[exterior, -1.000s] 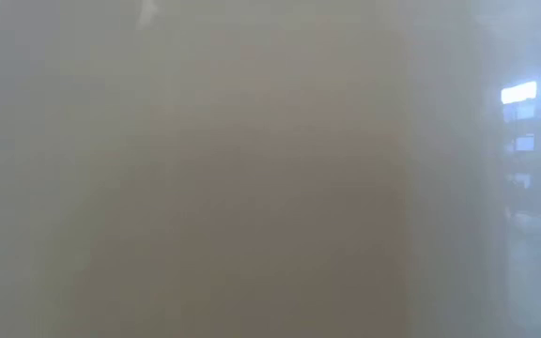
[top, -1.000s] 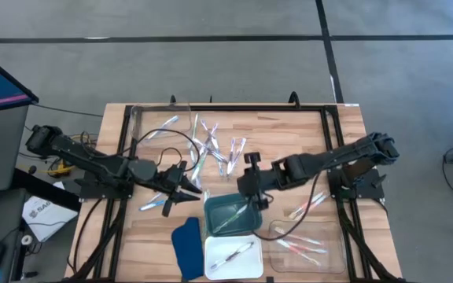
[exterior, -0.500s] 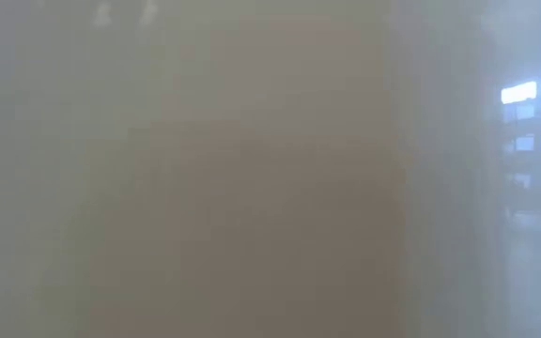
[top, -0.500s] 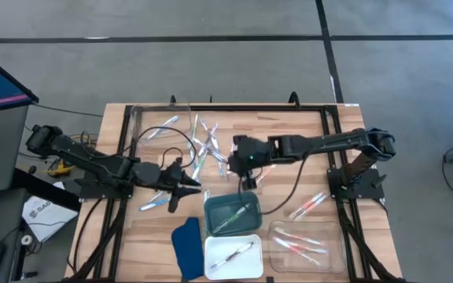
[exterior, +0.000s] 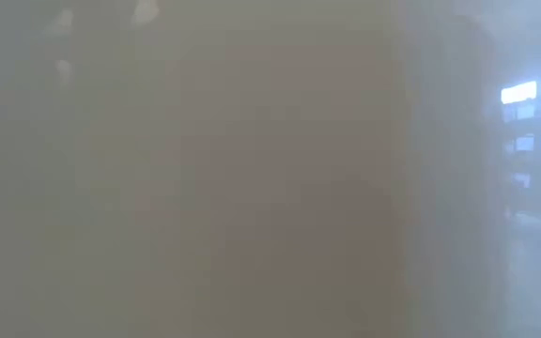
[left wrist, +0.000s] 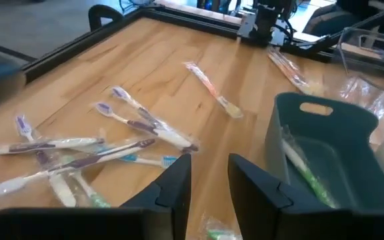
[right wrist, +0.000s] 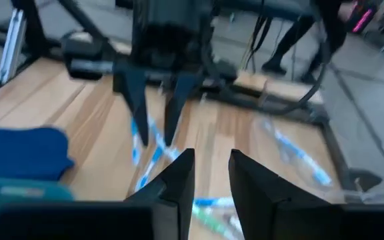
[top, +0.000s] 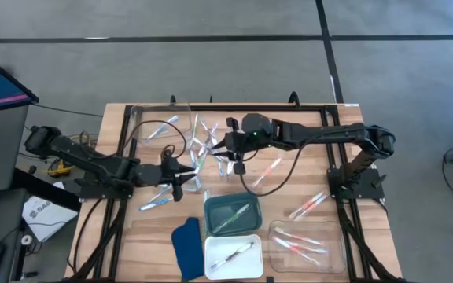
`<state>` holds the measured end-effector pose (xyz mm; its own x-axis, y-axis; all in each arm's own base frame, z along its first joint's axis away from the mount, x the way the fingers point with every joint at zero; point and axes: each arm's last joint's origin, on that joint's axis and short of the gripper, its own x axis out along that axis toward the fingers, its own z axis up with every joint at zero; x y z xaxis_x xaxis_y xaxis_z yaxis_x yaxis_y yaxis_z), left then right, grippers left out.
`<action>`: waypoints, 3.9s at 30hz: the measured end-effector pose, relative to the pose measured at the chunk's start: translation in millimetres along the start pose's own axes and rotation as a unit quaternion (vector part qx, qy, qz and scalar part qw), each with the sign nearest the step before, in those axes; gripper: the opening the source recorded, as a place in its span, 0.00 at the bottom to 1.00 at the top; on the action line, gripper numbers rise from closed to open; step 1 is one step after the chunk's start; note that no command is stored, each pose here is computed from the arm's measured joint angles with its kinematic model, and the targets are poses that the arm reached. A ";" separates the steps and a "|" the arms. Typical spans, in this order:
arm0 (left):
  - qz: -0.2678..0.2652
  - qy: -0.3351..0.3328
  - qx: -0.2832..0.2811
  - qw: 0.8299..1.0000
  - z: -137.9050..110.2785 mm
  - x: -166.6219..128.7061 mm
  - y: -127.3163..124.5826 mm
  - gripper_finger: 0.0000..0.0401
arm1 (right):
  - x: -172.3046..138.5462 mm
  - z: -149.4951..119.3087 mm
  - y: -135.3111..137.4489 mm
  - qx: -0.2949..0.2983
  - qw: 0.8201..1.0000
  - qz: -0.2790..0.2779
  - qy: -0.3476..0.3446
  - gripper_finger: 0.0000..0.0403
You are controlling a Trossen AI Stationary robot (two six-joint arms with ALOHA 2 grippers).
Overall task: Pick & Place Toothbrushes
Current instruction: Put the blue toothbrush into the top transparent bin
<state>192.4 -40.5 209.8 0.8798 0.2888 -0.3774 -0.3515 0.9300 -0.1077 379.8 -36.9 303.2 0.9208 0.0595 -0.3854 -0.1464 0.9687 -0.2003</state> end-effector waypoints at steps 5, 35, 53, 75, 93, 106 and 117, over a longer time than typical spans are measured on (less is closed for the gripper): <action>-0.015 -0.042 0.006 0.999 -11.8 -11.7 12.3 0.24 | 5.4 -19.4 -2.8 -0.002 0.999 -0.020 -0.039 0.14; -0.093 -0.133 -0.025 0.986 -24.4 -26.1 33.3 0.24 | -49.5 -71.4 -50.6 0.147 0.966 -0.125 -0.173 0.01; -0.095 -0.139 -0.028 0.985 -23.2 -26.5 33.1 0.24 | -87.8 -55.7 -10.1 0.086 0.937 -0.159 -0.297 0.00; -0.096 -0.142 -0.029 0.985 -22.7 -26.7 32.9 0.24 | -85.8 -58.3 -9.5 0.077 0.944 -0.153 -0.281 0.01; -0.108 -0.146 -0.063 0.981 -20.9 -27.4 32.3 0.24 | -88.5 -53.3 -8.4 0.071 0.936 -0.154 -0.307 0.01; -0.235 -0.114 -0.081 0.962 -21.0 -29.8 25.2 0.24 | -87.7 -54.7 -8.7 0.072 0.939 -0.154 -0.300 0.01; -0.295 0.043 -0.150 0.943 -45.6 -14.6 10.8 0.24 | -86.2 -56.4 -8.0 0.078 0.942 -0.150 -0.290 0.01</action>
<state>161.1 -45.0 172.2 0.9258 -0.2895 -0.2431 0.1042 0.8135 -0.5721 281.2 -63.4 287.3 0.9615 -0.1449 0.2333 0.1650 0.9839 -0.0687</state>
